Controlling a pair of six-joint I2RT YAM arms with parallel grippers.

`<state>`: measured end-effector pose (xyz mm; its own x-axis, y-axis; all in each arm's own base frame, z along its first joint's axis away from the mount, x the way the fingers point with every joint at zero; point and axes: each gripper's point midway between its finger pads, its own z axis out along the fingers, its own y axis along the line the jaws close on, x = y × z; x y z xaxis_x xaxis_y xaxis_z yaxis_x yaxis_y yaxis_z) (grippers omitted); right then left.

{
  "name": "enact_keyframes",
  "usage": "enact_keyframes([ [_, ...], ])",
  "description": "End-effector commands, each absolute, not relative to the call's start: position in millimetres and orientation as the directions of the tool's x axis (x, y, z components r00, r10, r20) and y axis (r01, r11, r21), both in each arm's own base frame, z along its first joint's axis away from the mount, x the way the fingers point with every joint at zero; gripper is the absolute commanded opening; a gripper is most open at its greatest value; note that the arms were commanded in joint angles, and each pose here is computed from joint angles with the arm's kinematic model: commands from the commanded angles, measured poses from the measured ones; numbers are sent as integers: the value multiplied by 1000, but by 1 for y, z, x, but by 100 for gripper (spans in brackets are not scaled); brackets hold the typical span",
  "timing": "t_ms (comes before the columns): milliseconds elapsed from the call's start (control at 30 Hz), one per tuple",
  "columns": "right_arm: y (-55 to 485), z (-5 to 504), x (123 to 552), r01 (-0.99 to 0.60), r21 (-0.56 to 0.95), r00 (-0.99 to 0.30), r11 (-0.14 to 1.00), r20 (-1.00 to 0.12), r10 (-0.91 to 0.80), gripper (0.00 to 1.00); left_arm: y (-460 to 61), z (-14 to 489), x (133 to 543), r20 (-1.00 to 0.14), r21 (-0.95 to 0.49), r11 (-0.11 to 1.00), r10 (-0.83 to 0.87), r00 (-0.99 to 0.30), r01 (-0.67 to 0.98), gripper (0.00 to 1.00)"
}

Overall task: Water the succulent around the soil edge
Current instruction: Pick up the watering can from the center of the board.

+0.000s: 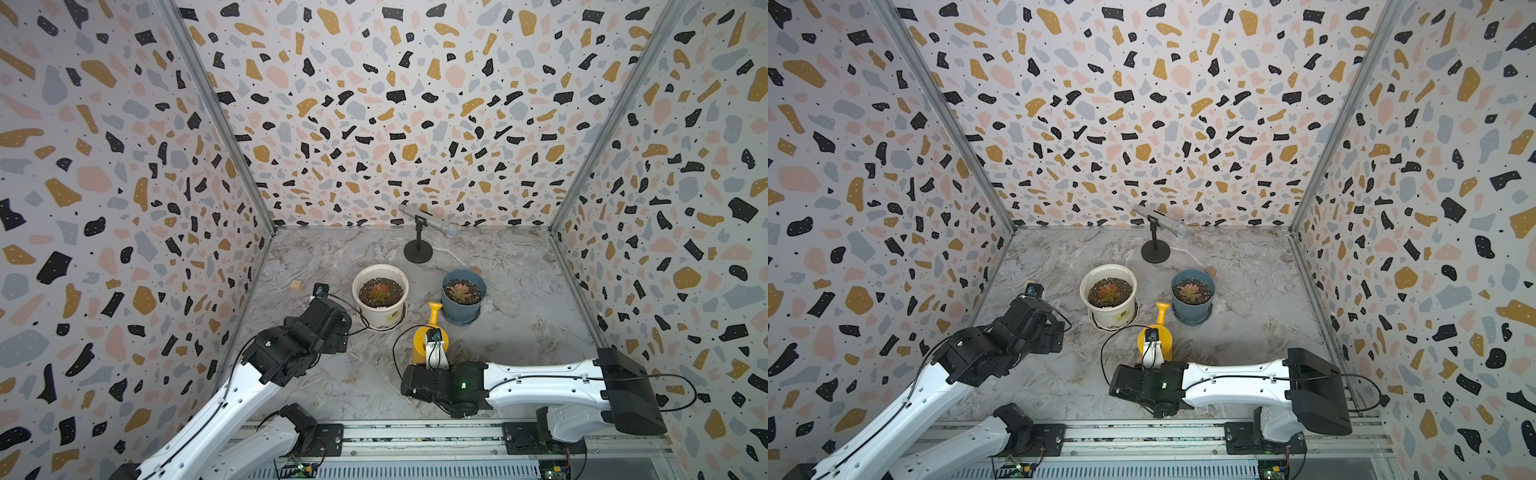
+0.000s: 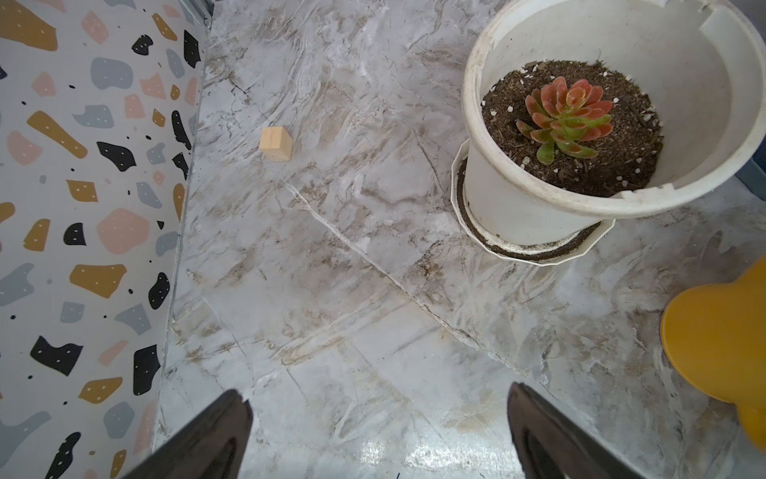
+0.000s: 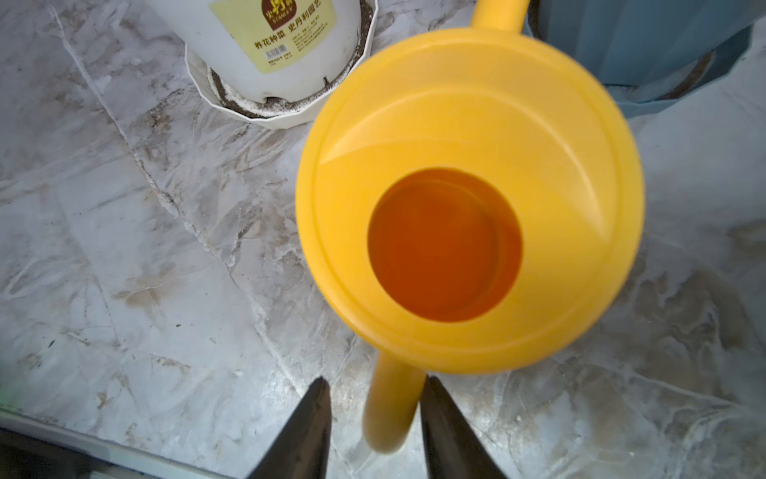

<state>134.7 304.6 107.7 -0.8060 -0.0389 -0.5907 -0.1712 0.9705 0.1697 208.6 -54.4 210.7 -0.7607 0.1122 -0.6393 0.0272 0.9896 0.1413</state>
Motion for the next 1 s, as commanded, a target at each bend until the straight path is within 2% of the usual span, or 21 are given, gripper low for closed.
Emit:
enact_keyframes([
  [0, 293, 115, 145, -162, 94, -774, 982, -629, -68, 36, -58, 213, 211, -649, 120, 992, 103, -753, 32, 100],
  [167, 284, 110, 149, -175, 35, -761, 984, -639, -112, 26, -59, 212, 211, -649, 114, 993, 104, -753, 39, 100],
  [400, 264, 116, 152, -237, -29, -730, 971, -655, -198, 0, -60, 212, 210, -650, 106, 993, 104, -753, 46, 100],
  [633, 232, 127, 153, -324, -38, -717, 945, -641, -272, 0, -62, 213, 210, -650, 98, 994, 105, -753, 54, 100],
  [800, 210, 142, 151, -390, 56, -741, 919, -612, -277, 0, -64, 215, 209, -658, 81, 995, 102, -746, 65, 100],
  [967, 200, 157, 142, -503, 79, -727, 861, -577, -372, 0, -65, 216, 208, -664, 72, 995, 101, -741, 72, 100],
])
